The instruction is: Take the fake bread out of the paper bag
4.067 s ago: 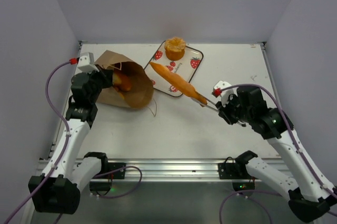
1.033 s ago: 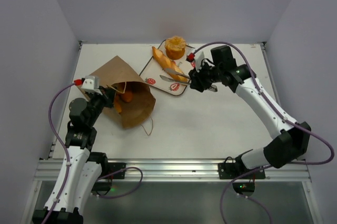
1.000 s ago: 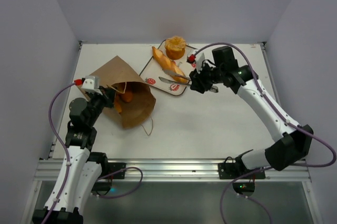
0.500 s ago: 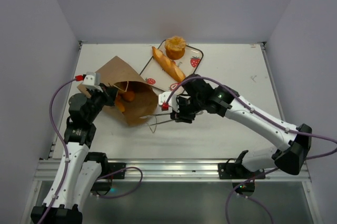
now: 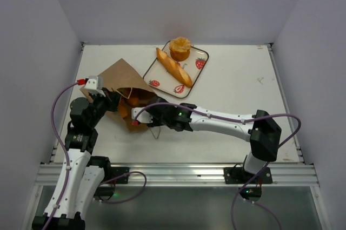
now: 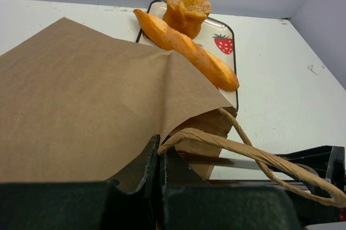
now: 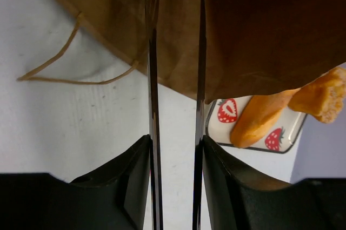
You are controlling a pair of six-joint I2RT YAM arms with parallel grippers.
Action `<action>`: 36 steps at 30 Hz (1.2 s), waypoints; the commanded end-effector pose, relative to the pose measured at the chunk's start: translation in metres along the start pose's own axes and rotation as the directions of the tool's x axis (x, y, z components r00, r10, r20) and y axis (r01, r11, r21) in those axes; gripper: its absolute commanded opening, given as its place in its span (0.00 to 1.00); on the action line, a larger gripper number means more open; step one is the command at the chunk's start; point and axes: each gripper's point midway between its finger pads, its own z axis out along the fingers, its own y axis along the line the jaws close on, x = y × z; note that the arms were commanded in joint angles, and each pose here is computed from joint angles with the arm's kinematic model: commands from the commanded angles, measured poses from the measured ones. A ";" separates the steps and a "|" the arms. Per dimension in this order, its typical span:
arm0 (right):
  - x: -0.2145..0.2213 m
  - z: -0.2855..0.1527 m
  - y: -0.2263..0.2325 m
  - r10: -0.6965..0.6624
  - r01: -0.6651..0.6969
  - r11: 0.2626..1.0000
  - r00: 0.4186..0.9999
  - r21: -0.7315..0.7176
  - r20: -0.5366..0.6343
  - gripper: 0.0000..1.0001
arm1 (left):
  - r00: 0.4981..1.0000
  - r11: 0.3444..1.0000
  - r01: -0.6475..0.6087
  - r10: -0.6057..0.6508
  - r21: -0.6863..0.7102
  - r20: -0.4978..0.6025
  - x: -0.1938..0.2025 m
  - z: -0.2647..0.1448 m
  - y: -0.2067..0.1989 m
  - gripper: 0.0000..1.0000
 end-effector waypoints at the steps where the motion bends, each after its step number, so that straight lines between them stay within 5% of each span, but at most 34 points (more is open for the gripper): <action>1: -0.024 -0.010 -0.052 -0.011 0.004 0.966 1.000 0.258 0.024 0.45 | 0.999 0.999 0.023 -0.024 0.044 0.033 -0.019 -0.003 -0.013 0.00; 36: -0.032 0.004 -0.024 -0.027 0.027 0.983 1.000 0.179 -0.001 0.47 | 0.998 0.996 0.038 -0.041 0.078 0.045 -0.032 -0.003 -0.022 0.00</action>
